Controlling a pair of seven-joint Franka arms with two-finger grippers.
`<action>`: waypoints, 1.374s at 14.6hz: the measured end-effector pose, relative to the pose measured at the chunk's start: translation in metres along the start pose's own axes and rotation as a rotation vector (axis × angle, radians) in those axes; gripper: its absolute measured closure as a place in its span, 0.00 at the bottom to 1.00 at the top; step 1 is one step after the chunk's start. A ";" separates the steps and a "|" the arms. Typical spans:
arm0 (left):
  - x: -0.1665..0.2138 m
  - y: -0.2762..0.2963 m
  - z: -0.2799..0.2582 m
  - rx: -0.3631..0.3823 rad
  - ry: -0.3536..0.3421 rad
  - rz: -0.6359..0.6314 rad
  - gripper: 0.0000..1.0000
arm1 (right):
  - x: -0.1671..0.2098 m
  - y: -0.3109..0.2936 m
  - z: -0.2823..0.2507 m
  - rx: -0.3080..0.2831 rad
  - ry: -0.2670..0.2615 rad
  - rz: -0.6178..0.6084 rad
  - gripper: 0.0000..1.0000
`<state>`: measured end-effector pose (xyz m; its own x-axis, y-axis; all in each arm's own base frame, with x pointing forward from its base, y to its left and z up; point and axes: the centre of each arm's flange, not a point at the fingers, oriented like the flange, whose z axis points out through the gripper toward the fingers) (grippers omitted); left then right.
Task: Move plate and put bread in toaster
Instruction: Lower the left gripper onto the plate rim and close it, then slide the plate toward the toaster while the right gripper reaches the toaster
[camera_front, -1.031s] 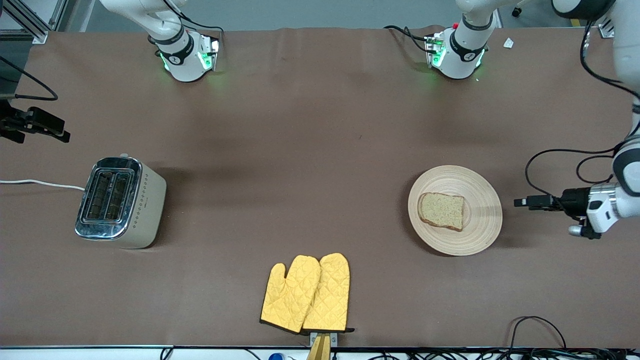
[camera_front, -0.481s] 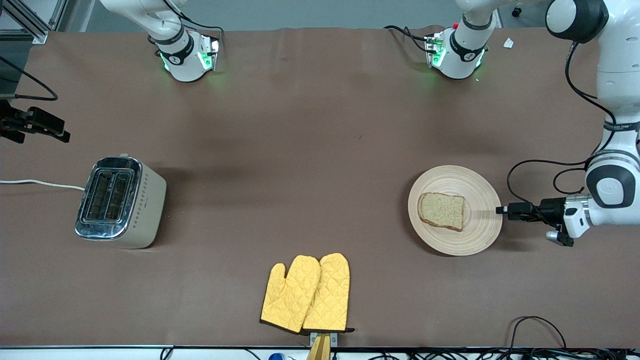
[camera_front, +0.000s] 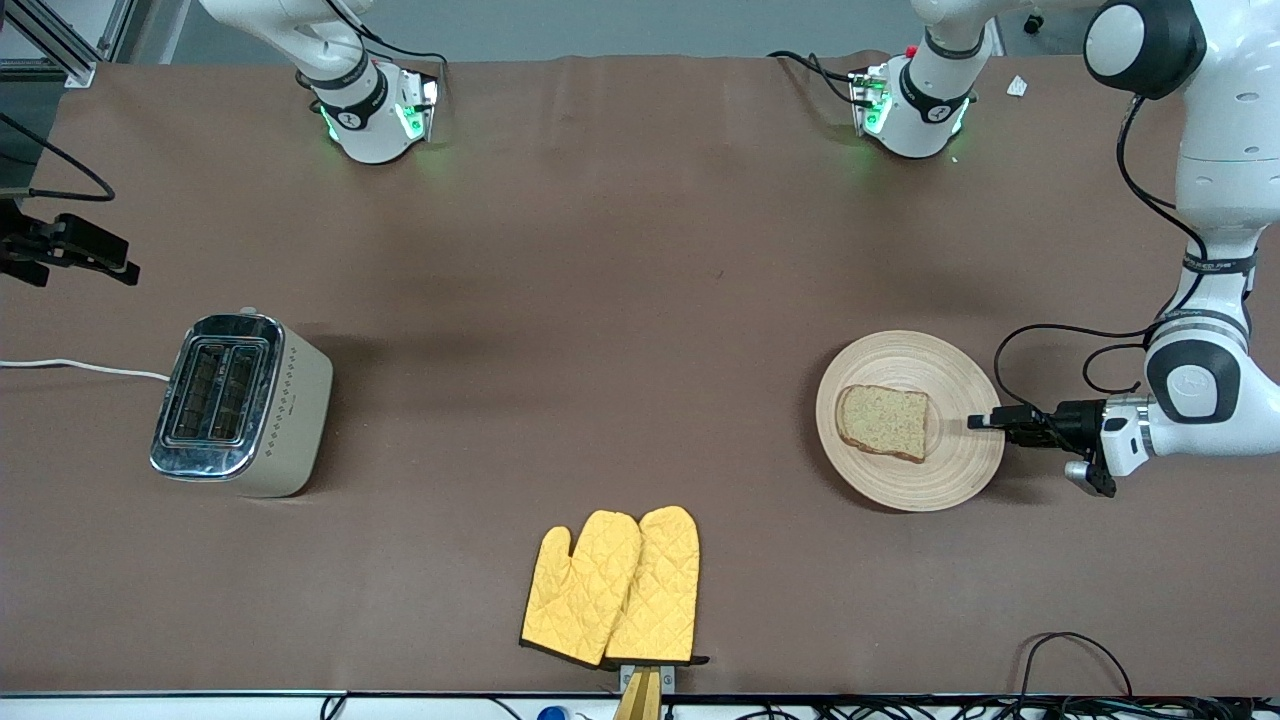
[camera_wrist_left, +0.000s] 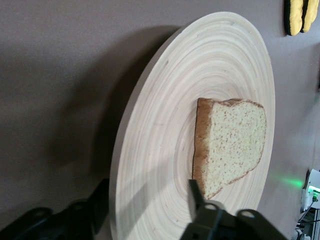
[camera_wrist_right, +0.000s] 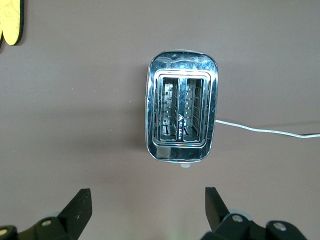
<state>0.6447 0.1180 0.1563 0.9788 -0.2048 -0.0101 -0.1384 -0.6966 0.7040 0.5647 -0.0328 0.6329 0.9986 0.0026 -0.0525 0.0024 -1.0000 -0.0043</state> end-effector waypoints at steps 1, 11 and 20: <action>-0.001 -0.002 0.001 -0.005 0.003 -0.001 0.49 | 0.000 0.000 0.000 0.000 0.000 0.001 0.00; 0.026 0.058 0.039 -0.140 -0.030 0.120 0.87 | 0.000 0.002 0.000 0.000 0.000 0.004 0.00; 0.102 0.300 0.206 -0.261 0.070 -0.060 0.87 | 0.031 -0.039 0.043 0.079 -0.029 0.053 0.00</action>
<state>0.6718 -0.2536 0.2195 0.9933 -0.1144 -0.0148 -0.0451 -0.5037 0.8627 0.5936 0.0065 0.5885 0.9953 -0.0487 -0.0841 -0.0554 -0.9953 -0.0799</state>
